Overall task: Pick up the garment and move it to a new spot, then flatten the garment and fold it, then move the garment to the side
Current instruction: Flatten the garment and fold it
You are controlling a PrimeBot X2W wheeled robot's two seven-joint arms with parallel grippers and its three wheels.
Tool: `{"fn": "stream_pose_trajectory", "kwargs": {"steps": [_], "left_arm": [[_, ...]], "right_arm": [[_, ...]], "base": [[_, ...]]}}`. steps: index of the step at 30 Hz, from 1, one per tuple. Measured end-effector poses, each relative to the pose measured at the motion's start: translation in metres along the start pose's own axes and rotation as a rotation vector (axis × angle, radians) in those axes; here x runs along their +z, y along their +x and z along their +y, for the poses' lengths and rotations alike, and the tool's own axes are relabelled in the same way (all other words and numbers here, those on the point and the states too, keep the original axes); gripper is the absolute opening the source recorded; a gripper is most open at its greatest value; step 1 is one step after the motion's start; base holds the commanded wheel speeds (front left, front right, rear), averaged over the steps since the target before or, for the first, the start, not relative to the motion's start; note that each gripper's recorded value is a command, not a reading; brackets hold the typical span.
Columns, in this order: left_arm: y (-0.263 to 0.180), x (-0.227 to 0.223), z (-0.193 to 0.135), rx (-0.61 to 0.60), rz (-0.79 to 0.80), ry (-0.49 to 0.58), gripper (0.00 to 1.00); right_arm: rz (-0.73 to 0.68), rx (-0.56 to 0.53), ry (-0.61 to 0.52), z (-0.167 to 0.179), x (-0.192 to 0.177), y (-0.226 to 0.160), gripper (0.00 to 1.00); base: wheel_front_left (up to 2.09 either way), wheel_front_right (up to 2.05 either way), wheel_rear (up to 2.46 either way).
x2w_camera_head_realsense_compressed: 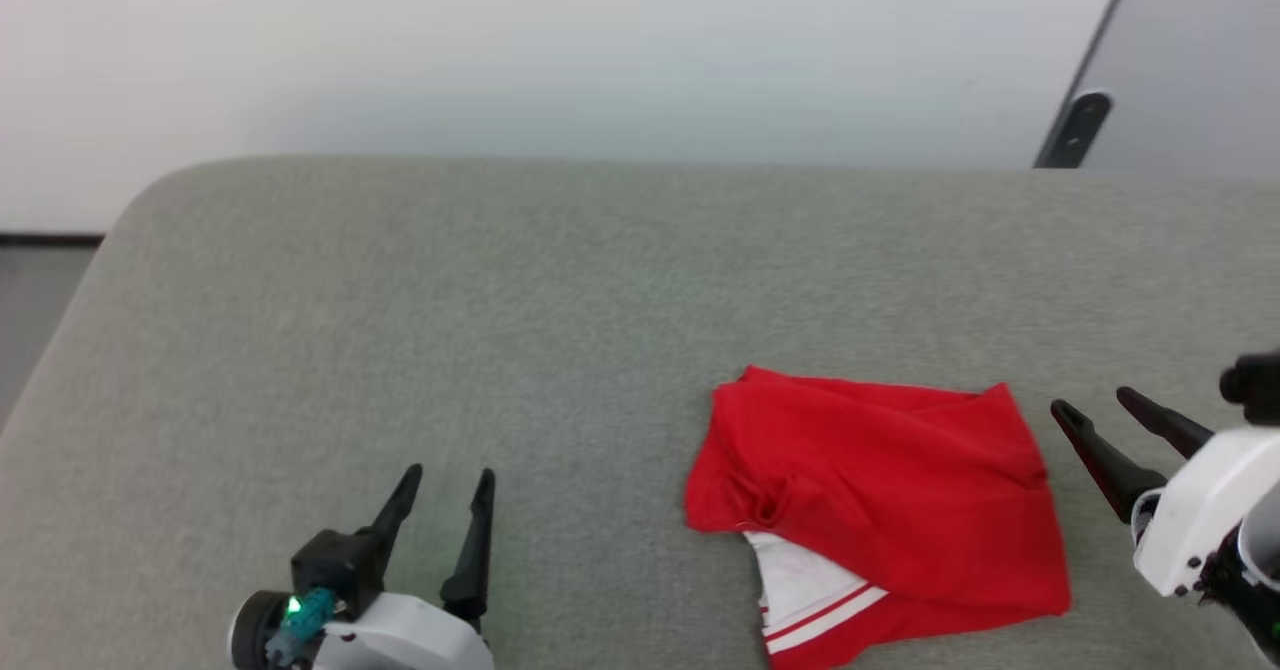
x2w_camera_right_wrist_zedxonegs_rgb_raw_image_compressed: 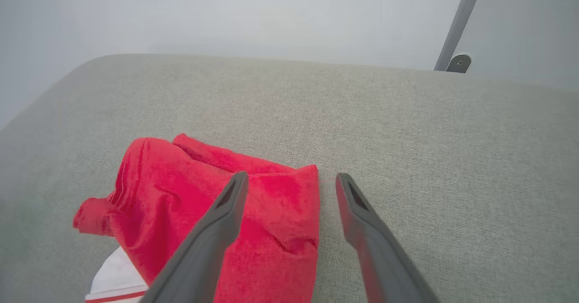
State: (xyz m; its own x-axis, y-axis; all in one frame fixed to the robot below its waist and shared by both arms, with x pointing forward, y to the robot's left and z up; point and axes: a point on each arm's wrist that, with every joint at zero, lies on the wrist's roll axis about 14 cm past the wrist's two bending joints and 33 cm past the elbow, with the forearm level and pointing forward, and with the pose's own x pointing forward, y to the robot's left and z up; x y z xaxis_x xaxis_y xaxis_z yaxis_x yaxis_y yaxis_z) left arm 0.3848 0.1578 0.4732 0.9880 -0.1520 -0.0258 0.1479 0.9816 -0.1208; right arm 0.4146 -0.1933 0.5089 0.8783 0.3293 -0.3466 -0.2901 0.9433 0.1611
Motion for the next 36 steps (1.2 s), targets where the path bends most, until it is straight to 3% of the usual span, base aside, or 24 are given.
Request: {"fn": "stream_pose_trajectory", "kwargs": {"steps": [13,26,36], "left_arm": [[-0.005,0.012,-0.005,-0.023,-0.03,0.034,1.0],[-0.041,0.01,-0.008,-0.009,-0.04,0.015,1.0],[-0.07,0.012,0.001,0.037,-0.041,0.019,1.0]], "right_arm": [[-0.245,-0.147,0.061,-0.027,0.0,-0.066,1.0],[-0.33,-0.212,0.15,-0.027,-0.011,-0.102,1.0],[-0.358,-0.244,0.155,-0.028,-0.008,-0.118,1.0]], "base": [[0.0,0.0,0.0],[0.0,0.0,0.0],[0.0,0.0,0.0]]}}
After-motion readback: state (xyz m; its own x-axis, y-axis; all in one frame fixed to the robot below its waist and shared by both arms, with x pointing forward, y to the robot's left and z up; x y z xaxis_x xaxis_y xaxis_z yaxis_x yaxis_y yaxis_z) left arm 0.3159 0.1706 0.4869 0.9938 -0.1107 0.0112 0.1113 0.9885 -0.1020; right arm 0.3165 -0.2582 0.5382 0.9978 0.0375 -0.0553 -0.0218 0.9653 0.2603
